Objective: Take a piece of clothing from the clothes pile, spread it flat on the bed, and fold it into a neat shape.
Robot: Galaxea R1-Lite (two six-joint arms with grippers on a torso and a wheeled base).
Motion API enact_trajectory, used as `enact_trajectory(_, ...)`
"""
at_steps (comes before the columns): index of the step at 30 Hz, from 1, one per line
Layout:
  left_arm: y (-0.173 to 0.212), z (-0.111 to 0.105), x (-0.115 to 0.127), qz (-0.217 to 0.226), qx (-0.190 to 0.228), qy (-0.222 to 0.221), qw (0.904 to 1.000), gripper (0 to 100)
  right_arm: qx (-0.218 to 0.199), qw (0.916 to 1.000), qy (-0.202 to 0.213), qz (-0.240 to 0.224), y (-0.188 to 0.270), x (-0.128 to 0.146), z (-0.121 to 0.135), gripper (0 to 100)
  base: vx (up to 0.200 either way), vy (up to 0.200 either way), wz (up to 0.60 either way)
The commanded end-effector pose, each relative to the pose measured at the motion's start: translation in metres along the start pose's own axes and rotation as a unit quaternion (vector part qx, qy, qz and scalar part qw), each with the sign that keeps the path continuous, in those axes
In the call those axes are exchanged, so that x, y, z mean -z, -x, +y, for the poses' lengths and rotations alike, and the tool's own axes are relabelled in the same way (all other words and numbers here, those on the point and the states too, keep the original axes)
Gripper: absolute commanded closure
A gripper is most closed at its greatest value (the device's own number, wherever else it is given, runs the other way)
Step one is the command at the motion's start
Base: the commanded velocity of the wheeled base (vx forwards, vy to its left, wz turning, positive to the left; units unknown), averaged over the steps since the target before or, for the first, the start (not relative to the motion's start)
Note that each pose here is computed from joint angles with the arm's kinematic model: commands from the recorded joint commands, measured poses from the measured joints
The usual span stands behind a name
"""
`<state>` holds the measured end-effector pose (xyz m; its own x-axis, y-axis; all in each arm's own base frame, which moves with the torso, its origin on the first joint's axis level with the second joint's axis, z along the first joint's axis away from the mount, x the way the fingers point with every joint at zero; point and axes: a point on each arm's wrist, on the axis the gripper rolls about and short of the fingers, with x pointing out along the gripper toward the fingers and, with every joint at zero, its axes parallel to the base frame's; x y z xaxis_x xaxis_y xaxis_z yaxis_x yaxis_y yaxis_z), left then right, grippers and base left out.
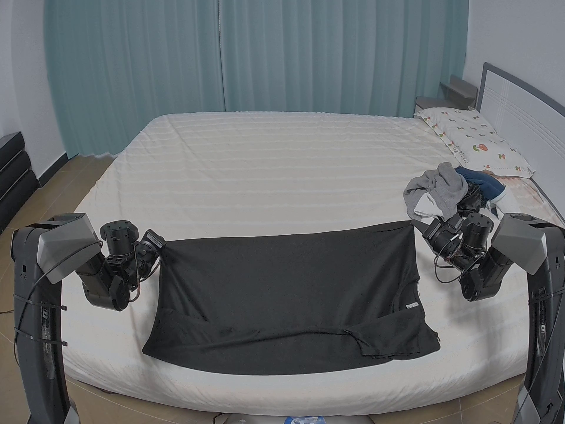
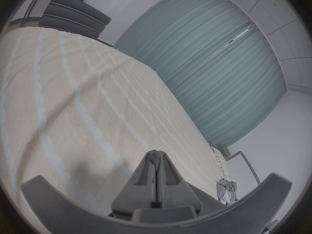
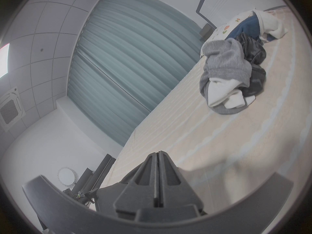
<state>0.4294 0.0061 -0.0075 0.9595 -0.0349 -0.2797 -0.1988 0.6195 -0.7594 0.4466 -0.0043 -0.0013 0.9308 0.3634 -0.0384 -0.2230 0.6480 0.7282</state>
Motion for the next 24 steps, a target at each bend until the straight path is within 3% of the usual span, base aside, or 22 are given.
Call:
enact_trajectory(1, 0.0, 0.001, 0.0, 0.0, -0.001, 0.0, 1.0, 100, -0.002, 1.0, 0.001, -0.002, 0.007, -0.006, 0.006, 100, 0.0, 0.0, 0.0)
enact_trajectory(16, 0.007, 0.004, 0.003, -0.005, 0.004, -0.043, 0.9991, 100, -0.019, 0.9974, -0.017, 0.067, 0.036, -0.002, 0.005, 100, 0.0, 0.0, 0.0)
enact_trajectory(24, 0.023, 0.017, 0.015, 0.008, -0.006, -0.104, 0.9946, 100, -0.035, 0.9938, -0.025, 0.102, 0.053, -0.005, 0.009, 100, 0.0, 0.0, 0.0)
